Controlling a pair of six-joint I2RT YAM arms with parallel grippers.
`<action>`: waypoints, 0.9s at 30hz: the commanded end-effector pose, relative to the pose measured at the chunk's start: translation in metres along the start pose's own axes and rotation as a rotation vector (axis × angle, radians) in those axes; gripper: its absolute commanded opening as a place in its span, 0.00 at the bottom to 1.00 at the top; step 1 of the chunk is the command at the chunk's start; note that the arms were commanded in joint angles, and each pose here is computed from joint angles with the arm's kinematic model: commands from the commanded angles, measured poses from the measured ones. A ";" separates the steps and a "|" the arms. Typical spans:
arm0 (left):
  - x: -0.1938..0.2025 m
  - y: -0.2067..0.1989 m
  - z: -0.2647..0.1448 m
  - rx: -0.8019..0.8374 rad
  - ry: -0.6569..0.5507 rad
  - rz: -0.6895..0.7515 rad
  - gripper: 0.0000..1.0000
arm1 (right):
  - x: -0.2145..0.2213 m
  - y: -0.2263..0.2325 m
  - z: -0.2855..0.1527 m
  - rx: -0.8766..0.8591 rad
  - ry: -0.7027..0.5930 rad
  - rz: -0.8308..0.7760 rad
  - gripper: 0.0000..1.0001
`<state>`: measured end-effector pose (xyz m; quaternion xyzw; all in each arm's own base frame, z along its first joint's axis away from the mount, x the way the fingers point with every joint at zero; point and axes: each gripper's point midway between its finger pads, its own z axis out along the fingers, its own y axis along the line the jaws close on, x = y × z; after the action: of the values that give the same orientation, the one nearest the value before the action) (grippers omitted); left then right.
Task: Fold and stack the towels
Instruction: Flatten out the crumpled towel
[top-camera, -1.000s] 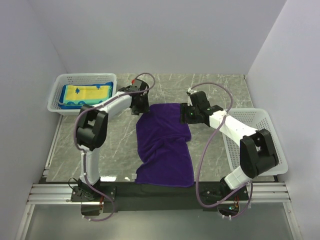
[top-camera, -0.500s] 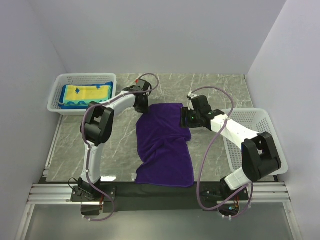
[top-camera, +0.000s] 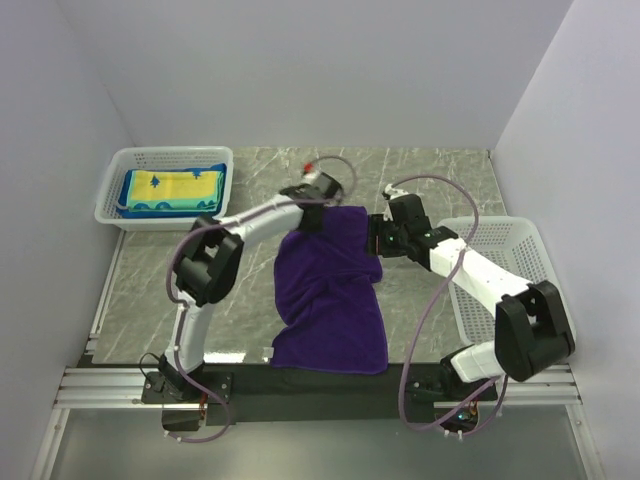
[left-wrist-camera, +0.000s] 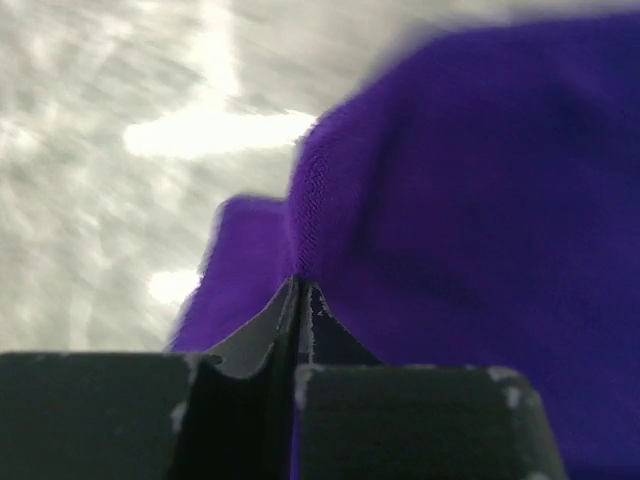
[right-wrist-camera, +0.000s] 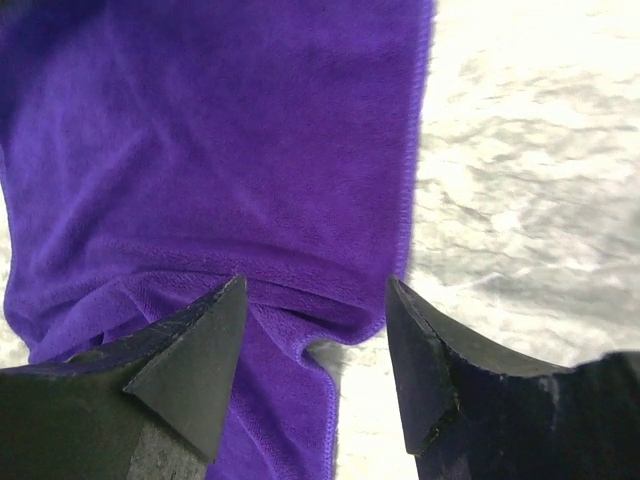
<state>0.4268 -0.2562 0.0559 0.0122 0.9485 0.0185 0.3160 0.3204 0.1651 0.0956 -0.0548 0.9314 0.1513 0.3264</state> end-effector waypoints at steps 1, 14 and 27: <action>0.002 -0.046 -0.062 -0.016 -0.106 0.033 0.07 | -0.031 -0.012 -0.018 0.076 -0.163 0.050 0.64; 0.033 -0.059 -0.137 0.161 -0.126 -0.042 0.60 | -0.054 -0.044 -0.064 0.213 -0.451 0.170 0.63; 0.006 -0.053 -0.055 0.300 -0.007 0.033 0.49 | -0.040 -0.027 -0.039 0.125 -0.338 0.123 0.62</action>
<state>0.3829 -0.2849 0.0941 0.0138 0.9435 -0.0840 0.3201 0.3256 0.1206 0.1309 0.0564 0.8840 0.1028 0.4525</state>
